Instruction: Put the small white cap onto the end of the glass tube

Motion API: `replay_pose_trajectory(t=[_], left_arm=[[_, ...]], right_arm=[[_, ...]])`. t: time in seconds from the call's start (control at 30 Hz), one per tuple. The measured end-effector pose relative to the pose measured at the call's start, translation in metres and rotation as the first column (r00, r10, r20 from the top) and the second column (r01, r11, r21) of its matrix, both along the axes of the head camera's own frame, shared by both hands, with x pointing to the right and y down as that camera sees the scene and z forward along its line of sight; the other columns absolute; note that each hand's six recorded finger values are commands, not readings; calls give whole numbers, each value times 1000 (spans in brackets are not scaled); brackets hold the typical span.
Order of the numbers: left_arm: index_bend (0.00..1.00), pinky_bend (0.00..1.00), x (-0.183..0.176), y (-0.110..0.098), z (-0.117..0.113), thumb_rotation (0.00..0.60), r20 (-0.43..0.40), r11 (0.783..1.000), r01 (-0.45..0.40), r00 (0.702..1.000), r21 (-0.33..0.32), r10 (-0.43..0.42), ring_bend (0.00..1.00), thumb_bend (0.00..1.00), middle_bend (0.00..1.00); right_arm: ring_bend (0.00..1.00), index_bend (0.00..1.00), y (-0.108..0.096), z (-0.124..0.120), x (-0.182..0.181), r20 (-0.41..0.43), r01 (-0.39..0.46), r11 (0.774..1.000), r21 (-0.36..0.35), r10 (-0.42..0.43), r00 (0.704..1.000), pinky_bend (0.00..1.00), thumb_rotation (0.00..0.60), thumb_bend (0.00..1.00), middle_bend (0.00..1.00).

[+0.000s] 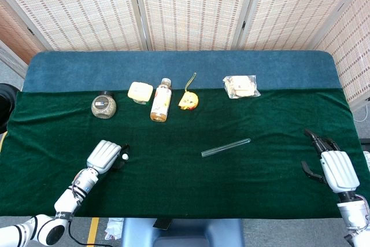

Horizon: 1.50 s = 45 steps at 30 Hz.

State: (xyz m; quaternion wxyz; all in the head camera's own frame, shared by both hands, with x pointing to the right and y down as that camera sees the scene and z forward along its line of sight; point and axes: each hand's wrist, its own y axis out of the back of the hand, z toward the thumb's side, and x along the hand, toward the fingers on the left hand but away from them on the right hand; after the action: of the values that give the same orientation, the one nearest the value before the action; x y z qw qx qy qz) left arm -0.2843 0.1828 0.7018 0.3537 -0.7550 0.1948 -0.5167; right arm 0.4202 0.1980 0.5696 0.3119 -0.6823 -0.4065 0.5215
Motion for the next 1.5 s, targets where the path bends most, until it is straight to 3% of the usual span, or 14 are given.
replay_pose_trajectory(t=[1.07, 1.5], left_arm=[[518, 832, -1, -2, 11, 600, 4, 1000, 21, 1000, 3, -21, 920, 408, 996], [546, 838, -2, -7, 5, 600, -52, 997, 71, 996, -14, -72, 925, 409, 1000]], right_arm=[[309, 39, -1, 1, -1, -2, -6, 1000, -20, 6, 1000, 174, 600, 454, 208], [349, 39, -5, 5, -11, -21, 41, 999, -33, -41, 999, 187, 600, 454, 274]])
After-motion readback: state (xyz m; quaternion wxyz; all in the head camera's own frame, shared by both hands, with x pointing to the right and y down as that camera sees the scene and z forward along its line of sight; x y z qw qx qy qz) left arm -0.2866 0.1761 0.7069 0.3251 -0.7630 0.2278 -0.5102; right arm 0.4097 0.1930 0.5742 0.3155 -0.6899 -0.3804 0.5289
